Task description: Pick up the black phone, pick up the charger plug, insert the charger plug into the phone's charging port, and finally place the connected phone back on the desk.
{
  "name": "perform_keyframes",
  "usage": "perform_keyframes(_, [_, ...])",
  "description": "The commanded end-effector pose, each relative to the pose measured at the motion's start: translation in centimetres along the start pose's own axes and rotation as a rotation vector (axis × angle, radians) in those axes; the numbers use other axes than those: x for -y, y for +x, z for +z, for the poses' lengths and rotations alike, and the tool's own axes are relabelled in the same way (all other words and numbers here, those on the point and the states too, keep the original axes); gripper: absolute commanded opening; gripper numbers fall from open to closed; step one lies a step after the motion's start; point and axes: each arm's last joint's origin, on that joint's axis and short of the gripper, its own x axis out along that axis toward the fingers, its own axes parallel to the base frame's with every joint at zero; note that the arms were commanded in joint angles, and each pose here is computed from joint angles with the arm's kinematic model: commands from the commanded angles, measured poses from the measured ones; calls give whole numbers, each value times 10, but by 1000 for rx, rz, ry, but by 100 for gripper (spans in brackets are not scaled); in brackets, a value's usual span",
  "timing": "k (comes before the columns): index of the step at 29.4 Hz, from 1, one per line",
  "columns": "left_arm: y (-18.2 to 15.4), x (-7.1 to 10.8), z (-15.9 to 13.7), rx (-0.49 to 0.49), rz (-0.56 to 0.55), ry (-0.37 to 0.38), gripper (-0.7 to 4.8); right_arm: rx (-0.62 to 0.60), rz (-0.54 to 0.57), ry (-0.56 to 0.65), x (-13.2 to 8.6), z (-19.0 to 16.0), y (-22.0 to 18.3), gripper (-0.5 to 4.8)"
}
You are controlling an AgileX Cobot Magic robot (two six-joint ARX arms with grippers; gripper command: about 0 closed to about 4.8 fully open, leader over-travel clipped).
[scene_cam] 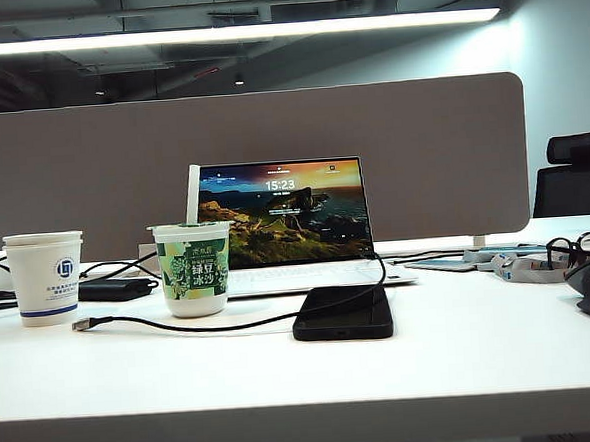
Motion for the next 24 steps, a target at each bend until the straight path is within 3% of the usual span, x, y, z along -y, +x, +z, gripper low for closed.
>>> perform_keyframes(1, [0, 0, 1, 10, -6, -3, -5, 21, 31, 47, -1, 1, 0, 3])
perform_keyframes(15, [0, 0, 3, 28, -3, -3, -6, 18, 59, 46, -2, 5, -1, -1])
perform_keyframes(24, [-8, -1, 38, 133, 16, -52, -6, 94, 53, 54, 1, 48, -12, -1])
